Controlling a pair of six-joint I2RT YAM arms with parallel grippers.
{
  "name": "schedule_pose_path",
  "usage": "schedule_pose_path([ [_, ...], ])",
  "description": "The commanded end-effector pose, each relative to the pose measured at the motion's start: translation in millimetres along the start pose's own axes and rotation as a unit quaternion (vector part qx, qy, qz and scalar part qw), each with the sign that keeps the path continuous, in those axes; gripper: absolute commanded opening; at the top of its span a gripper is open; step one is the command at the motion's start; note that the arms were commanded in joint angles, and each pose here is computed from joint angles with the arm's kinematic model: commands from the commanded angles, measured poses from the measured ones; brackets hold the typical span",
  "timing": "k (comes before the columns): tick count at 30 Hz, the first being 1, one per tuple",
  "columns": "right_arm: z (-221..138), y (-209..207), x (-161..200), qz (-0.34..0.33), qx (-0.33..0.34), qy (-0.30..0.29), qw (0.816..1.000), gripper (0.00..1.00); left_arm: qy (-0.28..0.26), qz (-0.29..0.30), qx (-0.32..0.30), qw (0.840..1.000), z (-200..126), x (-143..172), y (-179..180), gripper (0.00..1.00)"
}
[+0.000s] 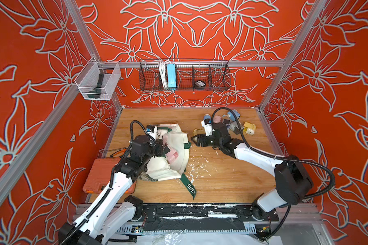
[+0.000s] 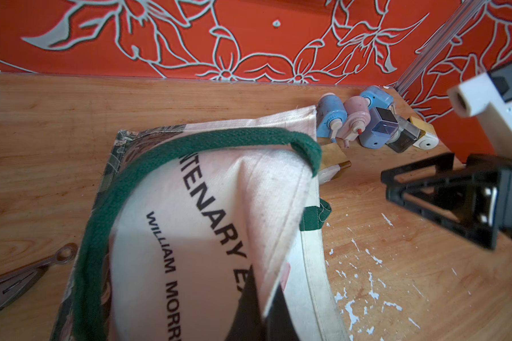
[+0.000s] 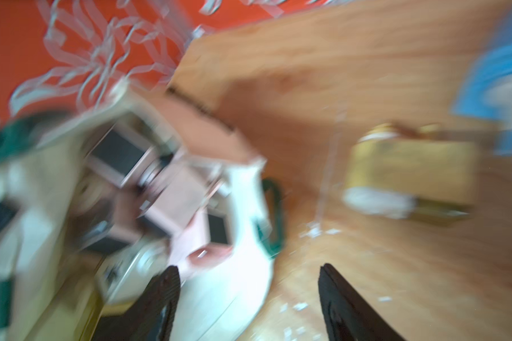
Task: Take out the pencil sharpeners from the tote bags
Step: Place the pencil sharpener at the center of the board, then pick up the pencil sharpener from the canvas bag.
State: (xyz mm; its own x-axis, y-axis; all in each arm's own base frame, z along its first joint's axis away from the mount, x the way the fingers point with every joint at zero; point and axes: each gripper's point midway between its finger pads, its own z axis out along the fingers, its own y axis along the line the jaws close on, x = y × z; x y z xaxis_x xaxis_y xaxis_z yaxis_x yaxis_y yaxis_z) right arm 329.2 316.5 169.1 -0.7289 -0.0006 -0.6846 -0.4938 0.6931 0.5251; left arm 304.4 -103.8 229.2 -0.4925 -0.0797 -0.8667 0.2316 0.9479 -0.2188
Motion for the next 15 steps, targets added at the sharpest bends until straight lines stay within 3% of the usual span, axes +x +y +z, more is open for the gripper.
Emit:
schedule_pose_path([
  [1,4.0,28.9,32.9,-0.027,-0.039,0.029,0.998,0.7,0.016,0.009,0.015,1.0,-5.5,9.9,-4.8,0.0],
  [5,15.3,66.1,74.9,-0.07,-0.074,0.059,0.993,0.63,-0.011,0.026,0.022,0.999,-12.2,6.0,-6.4,0.0],
  [15,39.2,144.0,143.8,-0.166,-0.146,0.116,0.968,0.62,-0.05,0.081,0.103,0.99,-14.1,-8.8,-35.9,0.0],
])
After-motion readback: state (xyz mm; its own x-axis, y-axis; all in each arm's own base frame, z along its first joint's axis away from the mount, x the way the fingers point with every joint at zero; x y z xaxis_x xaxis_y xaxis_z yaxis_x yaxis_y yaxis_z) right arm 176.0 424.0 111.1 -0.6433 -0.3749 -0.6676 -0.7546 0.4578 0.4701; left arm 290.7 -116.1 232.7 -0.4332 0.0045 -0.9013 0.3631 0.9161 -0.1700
